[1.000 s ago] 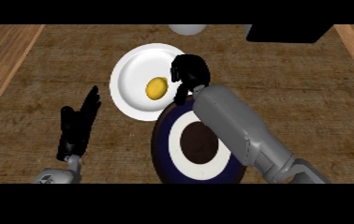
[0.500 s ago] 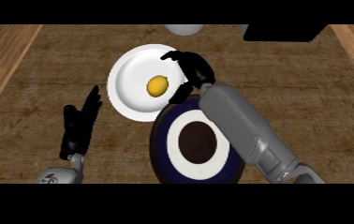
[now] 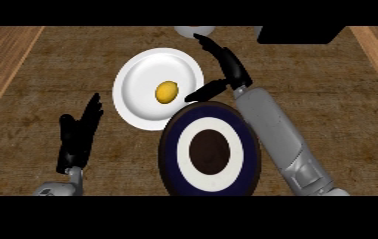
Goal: Pick the lemon from the plate and place it in the plate
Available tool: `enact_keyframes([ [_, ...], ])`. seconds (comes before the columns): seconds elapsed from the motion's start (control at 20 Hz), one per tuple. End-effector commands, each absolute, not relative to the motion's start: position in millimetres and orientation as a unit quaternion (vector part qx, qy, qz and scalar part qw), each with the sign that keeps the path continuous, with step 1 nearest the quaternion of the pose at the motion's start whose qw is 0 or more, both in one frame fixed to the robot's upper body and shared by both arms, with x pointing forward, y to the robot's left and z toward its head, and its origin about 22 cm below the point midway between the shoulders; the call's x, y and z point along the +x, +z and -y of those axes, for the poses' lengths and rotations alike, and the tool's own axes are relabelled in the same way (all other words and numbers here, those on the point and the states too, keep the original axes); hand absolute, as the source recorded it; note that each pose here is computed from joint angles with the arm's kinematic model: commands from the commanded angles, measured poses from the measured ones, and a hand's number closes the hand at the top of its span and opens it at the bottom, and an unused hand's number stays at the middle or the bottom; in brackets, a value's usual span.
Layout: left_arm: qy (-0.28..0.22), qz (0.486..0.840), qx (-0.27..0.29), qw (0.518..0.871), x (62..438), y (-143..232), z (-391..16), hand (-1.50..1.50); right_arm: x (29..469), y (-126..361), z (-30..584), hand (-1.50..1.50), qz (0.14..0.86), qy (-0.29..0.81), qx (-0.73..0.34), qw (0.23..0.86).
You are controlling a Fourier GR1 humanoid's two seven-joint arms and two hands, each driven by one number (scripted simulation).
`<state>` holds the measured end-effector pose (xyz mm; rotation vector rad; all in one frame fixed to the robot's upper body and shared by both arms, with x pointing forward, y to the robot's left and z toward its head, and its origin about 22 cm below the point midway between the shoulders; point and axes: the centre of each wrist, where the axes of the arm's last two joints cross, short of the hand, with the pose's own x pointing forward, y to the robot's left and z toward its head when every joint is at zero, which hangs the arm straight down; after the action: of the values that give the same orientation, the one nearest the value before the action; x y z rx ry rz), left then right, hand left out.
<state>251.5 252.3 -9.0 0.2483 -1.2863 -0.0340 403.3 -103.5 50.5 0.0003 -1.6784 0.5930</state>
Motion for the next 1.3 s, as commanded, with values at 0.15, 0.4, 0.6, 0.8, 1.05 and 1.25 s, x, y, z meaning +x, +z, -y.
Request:
enact_keyframes([
  [0.15,-0.013,0.595,0.118,0.795,253.9,-5.3,-233.9,0.00,411.8,46.7,124.7,-1.50,0.742,0.235,0.053,0.625],
  [0.4,-0.019,0.601,0.107,0.792,248.6,-5.7,-243.4,0.00,393.2,11.7,122.8,-1.50,0.754,0.244,0.064,0.607],
  [0.6,-0.020,0.599,0.110,0.793,246.2,-5.3,-244.4,0.00,408.8,21.1,127.7,-1.50,0.757,0.243,0.049,0.604],
  [0.8,-0.022,0.604,0.103,0.790,236.4,-12.3,-250.6,0.00,399.4,5.7,112.4,-1.50,0.750,0.241,0.020,0.615],
  [1.05,-0.015,0.593,0.113,0.797,246.2,-21.4,-237.9,0.00,391.6,-13.6,125.7,-1.50,0.743,0.257,-0.005,0.618],
  [1.25,-0.024,0.603,0.113,0.789,232.8,-8.6,-249.5,0.00,388.8,-22.5,132.5,-1.50,0.738,0.253,-0.023,0.625],
])
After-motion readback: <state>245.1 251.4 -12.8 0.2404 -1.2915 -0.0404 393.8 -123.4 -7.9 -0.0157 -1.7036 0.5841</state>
